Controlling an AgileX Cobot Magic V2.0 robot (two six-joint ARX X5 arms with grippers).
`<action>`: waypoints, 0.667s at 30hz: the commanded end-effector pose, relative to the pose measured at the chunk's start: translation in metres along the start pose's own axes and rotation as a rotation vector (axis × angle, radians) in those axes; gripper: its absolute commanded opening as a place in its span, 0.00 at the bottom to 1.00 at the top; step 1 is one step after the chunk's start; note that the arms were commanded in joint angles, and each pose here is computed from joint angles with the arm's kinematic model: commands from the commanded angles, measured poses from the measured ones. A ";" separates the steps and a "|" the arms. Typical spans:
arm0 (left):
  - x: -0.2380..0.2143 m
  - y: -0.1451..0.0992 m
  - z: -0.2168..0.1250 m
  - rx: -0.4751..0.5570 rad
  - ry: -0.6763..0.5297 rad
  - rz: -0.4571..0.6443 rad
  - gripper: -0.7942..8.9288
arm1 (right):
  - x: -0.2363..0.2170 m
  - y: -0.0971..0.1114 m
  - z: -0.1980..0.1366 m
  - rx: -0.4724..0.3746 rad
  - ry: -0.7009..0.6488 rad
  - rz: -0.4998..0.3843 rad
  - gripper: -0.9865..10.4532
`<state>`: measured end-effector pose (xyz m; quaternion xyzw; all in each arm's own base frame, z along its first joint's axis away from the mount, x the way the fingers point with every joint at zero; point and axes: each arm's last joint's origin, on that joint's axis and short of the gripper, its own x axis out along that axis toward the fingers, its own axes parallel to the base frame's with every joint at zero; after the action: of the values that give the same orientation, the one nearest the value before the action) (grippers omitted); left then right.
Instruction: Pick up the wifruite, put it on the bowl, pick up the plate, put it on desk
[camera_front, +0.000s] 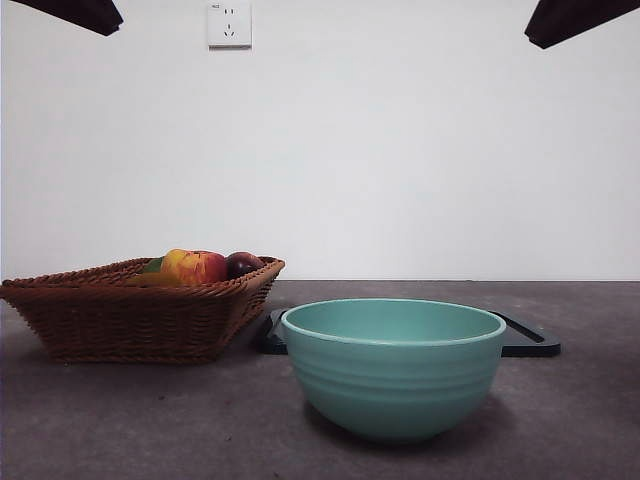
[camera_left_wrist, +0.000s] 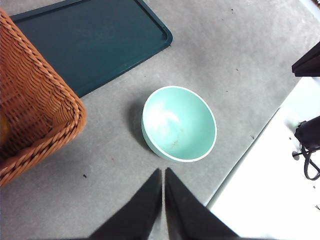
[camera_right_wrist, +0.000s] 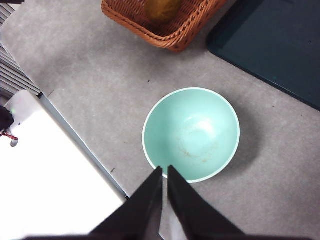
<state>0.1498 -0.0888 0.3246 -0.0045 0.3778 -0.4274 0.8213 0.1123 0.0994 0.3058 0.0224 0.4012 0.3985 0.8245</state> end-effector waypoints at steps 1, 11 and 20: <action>-0.001 -0.002 0.004 0.022 -0.012 -0.009 0.09 | -0.002 0.003 0.005 -0.021 -0.016 0.009 0.09; -0.001 -0.002 0.004 0.023 -0.013 -0.009 0.09 | -0.002 0.003 0.005 -0.021 -0.016 0.009 0.09; -0.020 0.000 0.010 0.099 -0.169 0.165 0.09 | -0.002 0.003 0.005 -0.021 -0.016 0.009 0.09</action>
<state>0.1476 -0.0782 0.3376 0.0182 0.3105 -0.3795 0.8713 0.1124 0.0994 0.3058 0.0219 0.4005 0.3989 0.8246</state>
